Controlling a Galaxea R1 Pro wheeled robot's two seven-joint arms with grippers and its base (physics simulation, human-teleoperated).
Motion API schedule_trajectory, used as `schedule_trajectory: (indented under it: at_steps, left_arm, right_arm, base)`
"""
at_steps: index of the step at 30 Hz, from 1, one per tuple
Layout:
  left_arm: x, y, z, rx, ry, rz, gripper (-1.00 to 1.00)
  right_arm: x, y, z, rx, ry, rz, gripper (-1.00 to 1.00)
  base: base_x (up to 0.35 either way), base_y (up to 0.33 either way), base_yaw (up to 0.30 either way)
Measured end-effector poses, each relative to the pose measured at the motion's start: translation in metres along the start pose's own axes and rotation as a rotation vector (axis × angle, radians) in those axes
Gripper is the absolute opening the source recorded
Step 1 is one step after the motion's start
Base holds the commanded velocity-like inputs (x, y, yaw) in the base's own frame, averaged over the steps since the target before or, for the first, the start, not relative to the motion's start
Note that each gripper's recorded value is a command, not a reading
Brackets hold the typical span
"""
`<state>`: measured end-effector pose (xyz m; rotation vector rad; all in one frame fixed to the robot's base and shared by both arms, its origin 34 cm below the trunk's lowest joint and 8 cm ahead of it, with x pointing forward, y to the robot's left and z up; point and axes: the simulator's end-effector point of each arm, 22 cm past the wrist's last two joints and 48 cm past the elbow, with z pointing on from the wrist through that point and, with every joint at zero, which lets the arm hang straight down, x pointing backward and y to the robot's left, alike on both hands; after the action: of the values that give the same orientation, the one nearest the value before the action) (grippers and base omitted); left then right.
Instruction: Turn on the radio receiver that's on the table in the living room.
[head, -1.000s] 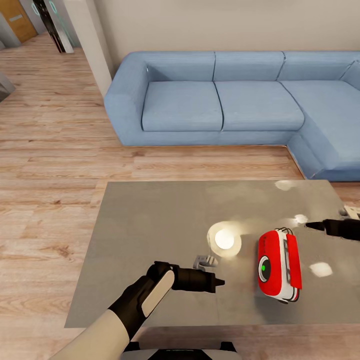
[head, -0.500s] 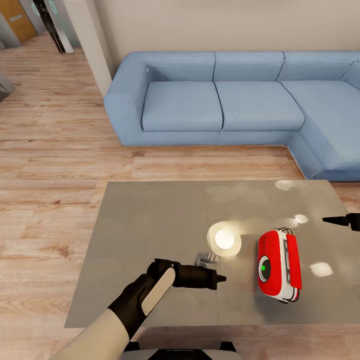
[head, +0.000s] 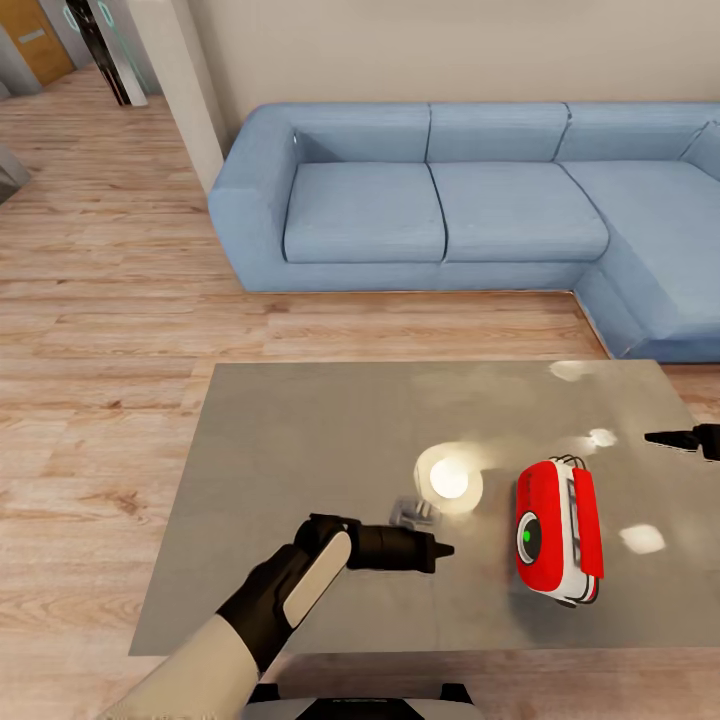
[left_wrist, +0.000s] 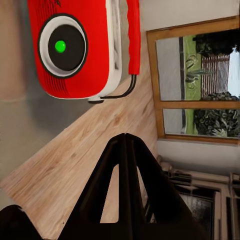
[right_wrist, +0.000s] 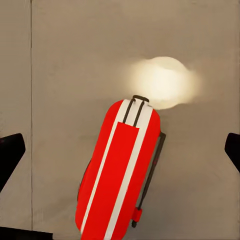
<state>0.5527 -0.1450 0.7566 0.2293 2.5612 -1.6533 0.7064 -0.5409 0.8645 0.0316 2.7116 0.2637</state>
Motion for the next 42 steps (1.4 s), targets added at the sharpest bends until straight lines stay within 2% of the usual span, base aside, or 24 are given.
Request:
schedule_trajectory:
  at_steps: [4,7,18,40,41,42]
  left_arm:
    - [-0.02,-0.004,-0.004,-0.012,-0.028,0.031,-1.0]
    - [-0.022,-0.004,-0.005,-0.023,-0.035,0.041,-1.0]
    - [-0.011,0.017,-0.009,-0.093,-0.025,0.02,-1.0]
    - [-0.012,0.044,-0.013,-0.219,-0.028,0.027,-1.0]
    - [-0.012,0.064,-0.018,-0.313,-0.029,0.027,-1.0]
    - [-0.012,0.065,-0.018,-0.316,-0.03,0.026,-1.0]
  right_arm:
    - [-0.007,0.006,-0.006,-0.009,-0.009,-0.028,1.0]
    - [-0.009,0.01,-0.005,-0.011,-0.014,-0.039,1.0]
    - [-0.002,0.027,0.013,-0.047,-0.009,-0.025,1.0]
    - [-0.003,0.025,0.01,-0.037,-0.011,-0.035,1.0]
    - [-0.004,0.026,0.01,-0.038,-0.011,-0.035,1.0]
    - [-0.004,0.026,0.01,-0.039,-0.012,-0.036,1.0]
  base:
    - [0.0,0.0,0.0]
    - [0.0,0.0,0.0]
    - [-0.027,0.0,0.0]
    - [-0.323,0.0,0.0]
    - [-0.346,0.0,0.0]
    - [-0.346,0.0,0.0]
